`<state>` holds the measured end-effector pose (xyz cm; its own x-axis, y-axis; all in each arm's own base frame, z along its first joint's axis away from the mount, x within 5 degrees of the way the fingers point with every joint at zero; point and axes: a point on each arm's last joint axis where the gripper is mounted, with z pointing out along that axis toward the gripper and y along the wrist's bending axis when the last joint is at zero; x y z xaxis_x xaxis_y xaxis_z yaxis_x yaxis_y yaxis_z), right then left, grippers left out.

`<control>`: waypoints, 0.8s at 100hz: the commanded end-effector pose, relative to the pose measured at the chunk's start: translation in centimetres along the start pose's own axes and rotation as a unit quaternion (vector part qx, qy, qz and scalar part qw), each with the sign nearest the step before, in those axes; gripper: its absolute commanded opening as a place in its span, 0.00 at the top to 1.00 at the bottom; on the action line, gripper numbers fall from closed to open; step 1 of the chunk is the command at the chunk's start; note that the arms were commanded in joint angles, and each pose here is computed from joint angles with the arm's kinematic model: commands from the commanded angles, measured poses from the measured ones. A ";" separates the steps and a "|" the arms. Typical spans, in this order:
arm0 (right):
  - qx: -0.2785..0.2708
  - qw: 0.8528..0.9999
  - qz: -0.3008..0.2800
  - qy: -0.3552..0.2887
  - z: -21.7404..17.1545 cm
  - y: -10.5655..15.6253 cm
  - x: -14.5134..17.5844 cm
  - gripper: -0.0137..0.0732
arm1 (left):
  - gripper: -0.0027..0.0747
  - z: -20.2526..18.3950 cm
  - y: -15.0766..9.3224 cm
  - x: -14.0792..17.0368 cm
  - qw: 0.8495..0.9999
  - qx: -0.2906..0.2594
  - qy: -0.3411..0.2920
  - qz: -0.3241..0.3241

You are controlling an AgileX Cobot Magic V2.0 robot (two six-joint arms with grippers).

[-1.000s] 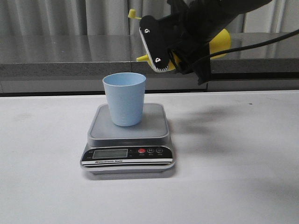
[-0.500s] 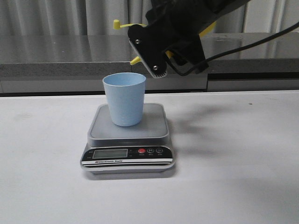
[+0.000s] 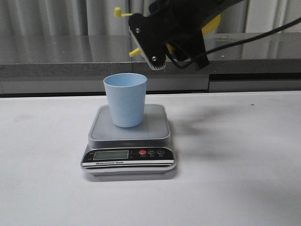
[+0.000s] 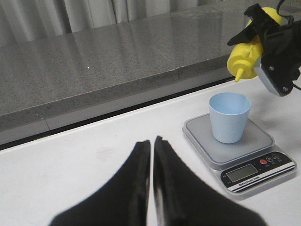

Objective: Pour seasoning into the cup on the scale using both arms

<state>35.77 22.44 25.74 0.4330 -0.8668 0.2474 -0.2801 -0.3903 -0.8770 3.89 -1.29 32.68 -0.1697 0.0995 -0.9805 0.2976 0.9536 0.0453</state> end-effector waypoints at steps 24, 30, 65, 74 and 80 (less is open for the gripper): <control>0.071 0.949 0.300 -0.057 -5.6 -5.5 3.9 0.77 | 0.95 -0.2 0.1 -1.4 0.999 -0.003 -0.044 -0.006; 0.069 0.933 0.348 -0.054 -5.9 -5.4 4.6 0.77 | 0.95 -0.2 0.1 -1.4 0.999 -0.003 -0.044 -0.006; 0.074 0.818 0.555 -0.133 -6.0 -1.8 5.5 0.77 | 0.95 -0.2 0.1 -1.4 0.999 -0.003 -0.044 -0.006; 0.090 0.770 0.610 -0.166 -6.1 -0.4 4.9 0.77 | 0.95 -0.2 0.1 -1.4 0.999 -0.003 -0.044 -0.006; 0.106 0.731 0.649 -0.179 -6.2 0.5 4.8 0.77 | 0.95 -0.2 0.1 -1.4 0.999 -0.003 -0.044 -0.006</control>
<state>33.37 16.55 26.33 0.0200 -0.5425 -0.8398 -0.5875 0.6733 -0.4489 3.89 -1.29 32.68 -0.1697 0.0995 -0.9805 0.2976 0.9536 0.0453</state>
